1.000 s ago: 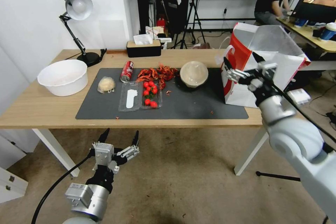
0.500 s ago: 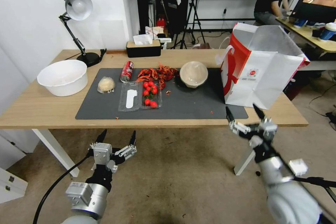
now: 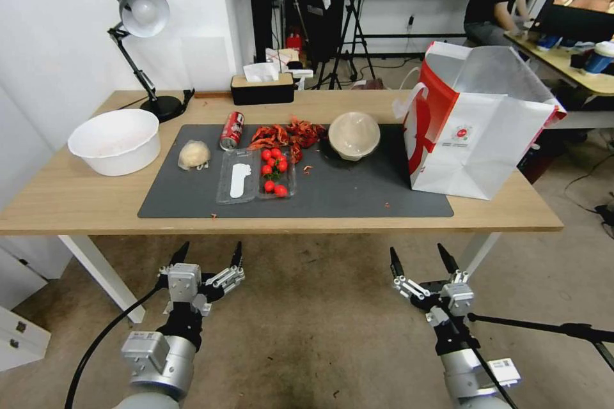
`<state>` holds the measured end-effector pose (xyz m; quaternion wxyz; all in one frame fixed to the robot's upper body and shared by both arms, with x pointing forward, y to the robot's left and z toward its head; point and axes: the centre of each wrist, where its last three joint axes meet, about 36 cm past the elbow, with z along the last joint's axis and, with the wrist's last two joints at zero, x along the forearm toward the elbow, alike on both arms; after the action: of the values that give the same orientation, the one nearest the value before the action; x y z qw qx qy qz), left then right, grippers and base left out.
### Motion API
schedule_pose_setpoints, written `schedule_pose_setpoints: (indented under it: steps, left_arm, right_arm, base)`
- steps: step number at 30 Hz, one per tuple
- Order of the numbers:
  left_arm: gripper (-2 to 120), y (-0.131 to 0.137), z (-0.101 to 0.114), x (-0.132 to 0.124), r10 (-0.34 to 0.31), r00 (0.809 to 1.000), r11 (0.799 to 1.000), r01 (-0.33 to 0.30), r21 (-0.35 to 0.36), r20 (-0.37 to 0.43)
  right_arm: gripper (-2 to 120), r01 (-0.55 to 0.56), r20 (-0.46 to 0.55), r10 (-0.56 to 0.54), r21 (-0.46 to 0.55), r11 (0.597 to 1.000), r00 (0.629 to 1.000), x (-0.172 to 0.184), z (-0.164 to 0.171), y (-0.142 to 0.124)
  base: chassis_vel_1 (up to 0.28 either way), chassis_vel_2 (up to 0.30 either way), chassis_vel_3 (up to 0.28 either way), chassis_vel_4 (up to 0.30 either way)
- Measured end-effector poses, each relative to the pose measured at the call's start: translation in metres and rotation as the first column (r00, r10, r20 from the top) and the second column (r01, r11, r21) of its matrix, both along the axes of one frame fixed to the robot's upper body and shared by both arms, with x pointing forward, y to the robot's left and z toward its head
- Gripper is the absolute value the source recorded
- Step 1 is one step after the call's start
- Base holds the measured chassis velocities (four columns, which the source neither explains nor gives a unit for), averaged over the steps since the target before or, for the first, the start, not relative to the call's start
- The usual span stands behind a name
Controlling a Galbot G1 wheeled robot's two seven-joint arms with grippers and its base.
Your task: Pick up the trash from the table and place it into the takeout bag.
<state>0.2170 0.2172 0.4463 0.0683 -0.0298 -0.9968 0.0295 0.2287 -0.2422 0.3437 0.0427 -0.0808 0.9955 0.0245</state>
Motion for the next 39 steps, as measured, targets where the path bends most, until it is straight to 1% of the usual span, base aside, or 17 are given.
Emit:
schedule_pose_setpoints:
  steps: [7, 10, 11, 13, 15, 18, 21, 24, 25, 26, 27, 30, 31, 32, 33, 35, 39]
  left_arm:
    - [100, -0.002, 0.002, -0.001, -0.005, 1.000, 1.000, 0.005, -0.010, 0.009]
    - [100, -0.002, 0.002, -0.001, -0.007, 1.000, 1.000, 0.007, -0.010, 0.010]
    - [100, -0.002, 0.003, -0.001, -0.008, 1.000, 1.000, 0.008, -0.010, 0.011]
    - [100, -0.002, 0.003, -0.001, -0.008, 1.000, 1.000, 0.008, -0.010, 0.011]
    - [100, -0.002, 0.003, -0.002, -0.006, 1.000, 1.000, 0.006, -0.013, 0.018]
    - [100, -0.003, 0.004, -0.003, -0.003, 1.000, 1.000, 0.003, -0.016, 0.023]
    - [100, -0.003, 0.005, -0.003, -0.002, 1.000, 1.000, 0.002, -0.017, 0.025]
    - [100, -0.004, 0.006, -0.004, 0.001, 1.000, 1.000, 0.000, -0.018, 0.030]
    - [100, -0.004, 0.006, -0.004, 0.001, 1.000, 1.000, 0.000, -0.018, 0.030]
    - [100, -0.004, 0.008, -0.005, 0.001, 0.999, 1.000, -0.001, -0.021, 0.032]
    - [100, -0.004, 0.008, -0.005, 0.001, 0.999, 1.000, -0.001, -0.021, 0.032]
    - [100, -0.005, 0.009, -0.006, 0.001, 0.999, 1.000, 0.000, -0.021, 0.035]
    - [100, -0.005, 0.009, -0.006, 0.001, 0.999, 1.000, 0.000, -0.021, 0.035]
    - [100, -0.005, 0.010, -0.006, 0.001, 0.999, 1.000, 0.000, -0.022, 0.037]
    - [100, -0.005, 0.010, -0.006, 0.002, 0.999, 1.000, -0.001, -0.022, 0.038]
    - [100, -0.005, 0.010, -0.006, 0.002, 0.999, 1.000, -0.001, -0.022, 0.038]
    - [100, -0.005, 0.008, -0.008, 0.005, 0.999, 1.000, -0.005, -0.020, 0.037]
  right_arm:
    - [100, -0.019, -0.010, 0.019, 0.018, 1.000, 1.000, 0.010, 0.012, 0.010]
    - [100, -0.029, -0.009, 0.030, 0.066, 0.997, 1.000, 0.019, 0.022, 0.017]
    - [100, -0.037, -0.014, 0.039, 0.121, 0.992, 0.999, 0.027, 0.032, 0.023]
    - [100, -0.038, -0.016, 0.041, 0.139, 0.990, 0.999, 0.030, 0.035, 0.025]
    - [100, -0.045, -0.019, 0.051, 0.225, 0.973, 0.999, 0.047, 0.054, 0.032]
    - [100, -0.046, -0.023, 0.055, 0.281, 0.959, 0.998, 0.060, 0.065, 0.035]
    - [100, -0.046, -0.024, 0.055, 0.298, 0.954, 0.998, 0.064, 0.068, 0.036]
    - [100, -0.023, -0.071, 0.060, 0.439, 0.898, 0.996, 0.099, 0.091, 0.039]
    - [100, -0.023, -0.071, 0.060, 0.439, 0.898, 0.996, 0.099, 0.091, 0.039]
    - [100, 0.000, -0.106, 0.059, 0.493, 0.870, 0.993, 0.113, 0.096, 0.039]
    - [100, 0.000, -0.106, 0.059, 0.493, 0.870, 0.993, 0.113, 0.096, 0.039]
    - [100, 0.101, -0.231, 0.072, 0.658, 0.746, 0.970, 0.167, 0.122, 0.050]
    - [100, 0.101, -0.231, 0.072, 0.658, 0.746, 0.970, 0.167, 0.122, 0.050]
    - [100, 0.128, -0.269, 0.089, 0.691, 0.712, 0.959, 0.182, 0.130, 0.054]
    - [100, 0.156, -0.301, 0.089, 0.700, 0.697, 0.950, 0.192, 0.134, 0.058]
    - [100, 0.174, -0.318, 0.088, 0.706, 0.687, 0.944, 0.199, 0.136, 0.061]
    - [100, 0.247, -0.398, 0.099, 0.726, 0.641, 0.912, 0.226, 0.151, 0.078]
  base:
    - [0.000, 0.000, 0.000, 0.000]
    - [0.000, 0.000, 0.000, 0.000]
    - [0.000, 0.000, 0.000, 0.000]
    - [0.000, 0.000, 0.000, 0.000]
    - [0.000, 0.000, 0.000, 0.000]
    - [0.000, 0.000, 0.000, 0.000]
    - [0.000, 0.000, 0.000, 0.000]
    - [0.000, 0.000, 0.000, 0.000]
    - [0.000, 0.000, 0.000, 0.000]
    - [0.000, 0.000, 0.000, 0.000]
    - [0.000, 0.000, 0.000, 0.000]
    - [0.000, 0.000, 0.000, 0.000]
    - [0.000, 0.000, 0.000, 0.000]
    - [0.000, 0.000, 0.000, 0.000]
    - [0.000, 0.000, 0.000, 0.000]
    - [0.000, 0.000, 0.000, 0.000]
    - [0.000, 0.000, 0.000, 0.000]
